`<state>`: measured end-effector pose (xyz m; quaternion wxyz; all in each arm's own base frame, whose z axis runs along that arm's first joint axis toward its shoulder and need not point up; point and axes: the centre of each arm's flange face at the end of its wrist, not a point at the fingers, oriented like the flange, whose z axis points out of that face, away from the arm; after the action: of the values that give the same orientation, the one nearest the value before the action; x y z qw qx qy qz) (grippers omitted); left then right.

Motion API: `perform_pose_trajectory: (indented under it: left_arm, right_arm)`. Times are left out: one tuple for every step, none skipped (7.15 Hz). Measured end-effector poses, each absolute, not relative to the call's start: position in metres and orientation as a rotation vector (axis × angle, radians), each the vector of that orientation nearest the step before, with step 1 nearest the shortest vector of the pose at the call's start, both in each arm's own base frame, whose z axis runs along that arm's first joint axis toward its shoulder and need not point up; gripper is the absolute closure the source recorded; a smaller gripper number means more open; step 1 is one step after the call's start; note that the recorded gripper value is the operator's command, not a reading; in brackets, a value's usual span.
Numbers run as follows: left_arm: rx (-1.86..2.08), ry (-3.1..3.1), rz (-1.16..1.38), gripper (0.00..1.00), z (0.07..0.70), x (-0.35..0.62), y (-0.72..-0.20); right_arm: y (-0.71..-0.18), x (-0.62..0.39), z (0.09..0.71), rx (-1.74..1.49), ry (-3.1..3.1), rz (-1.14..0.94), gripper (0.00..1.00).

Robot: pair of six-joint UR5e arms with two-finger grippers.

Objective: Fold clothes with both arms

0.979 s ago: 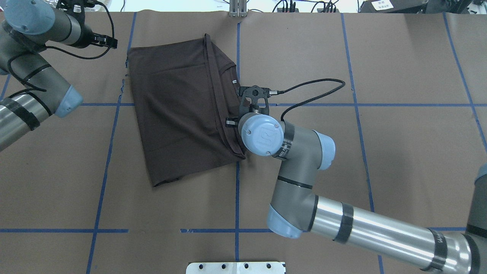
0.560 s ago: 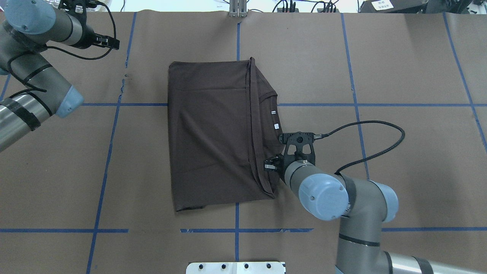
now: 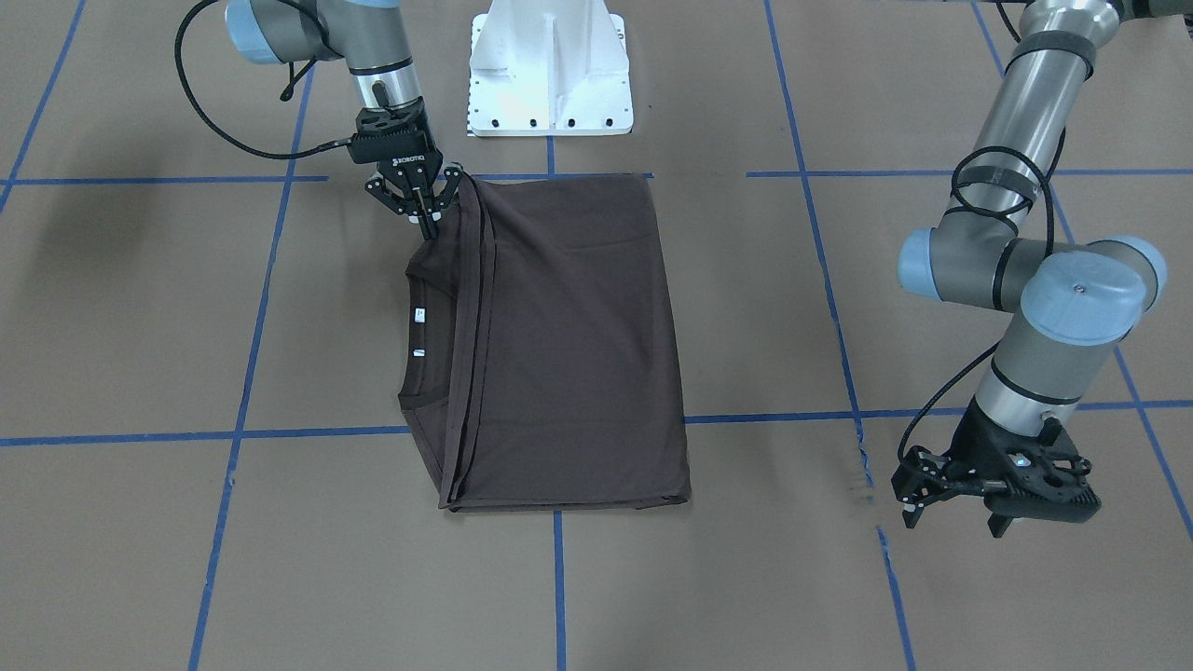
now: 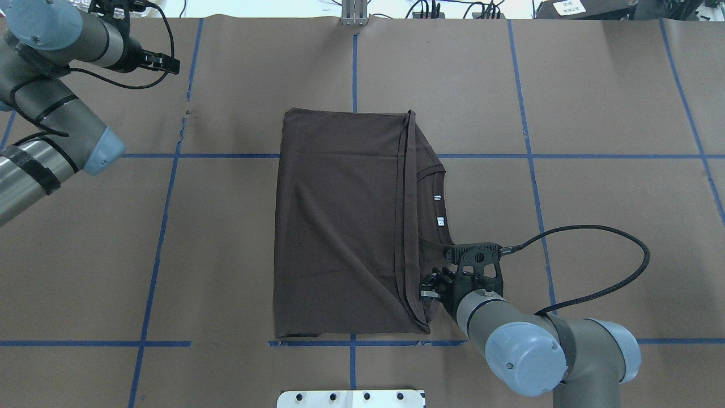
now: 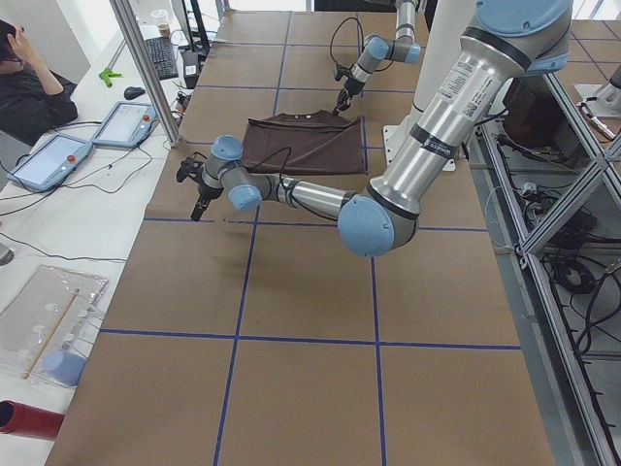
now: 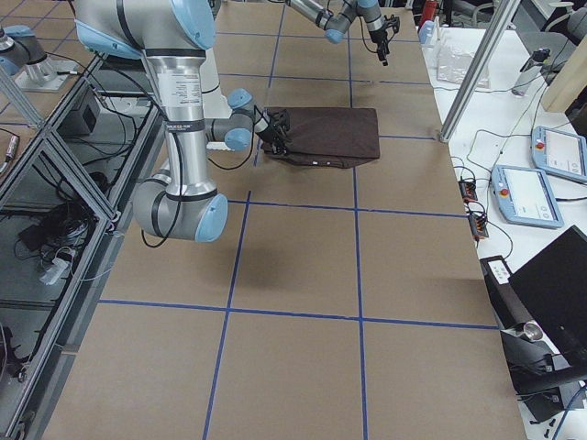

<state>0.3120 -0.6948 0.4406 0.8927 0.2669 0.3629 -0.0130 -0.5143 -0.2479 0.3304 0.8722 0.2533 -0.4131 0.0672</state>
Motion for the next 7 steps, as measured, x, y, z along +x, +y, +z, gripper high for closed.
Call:
perform_pose_trajectory:
  left_arm:
    - [0.551, 0.758, -0.024, 0.00, 0.440, 0.312, -0.694]
    - [0.546, 0.765, -0.020, 0.00, 0.439, 0.313, -0.694]
    - [0.543, 0.768, -0.017, 0.00, 0.439, 0.314, -0.693]
    - [0.541, 0.769, -0.017, 0.00, 0.440, 0.314, -0.693]
    - [0.539, 0.768, -0.017, 0.00, 0.442, 0.313, -0.692]
    - [0.536, 0.768, -0.019, 0.00, 0.444, 0.313, -0.691]
    - [0.533, 0.770, -0.025, 0.00, 0.445, 0.313, -0.690]
  right_arm:
    - [-0.244, -0.517, 0.328, 0.532, -0.867, 0.129, 0.00]
    - [-0.238, -0.522, 0.321, 0.533, -0.877, 0.098, 0.00]
    - [-0.230, -0.529, 0.313, 0.533, -0.889, 0.062, 0.25]
    - [-0.222, -0.534, 0.307, 0.533, -0.897, 0.033, 0.52]
    - [-0.217, -0.537, 0.305, 0.542, -0.892, -0.008, 0.54]
    - [-0.214, -0.537, 0.304, 0.555, -0.882, -0.060, 0.57]
    - [-0.212, -0.537, 0.304, 0.555, -0.877, -0.096, 0.64]
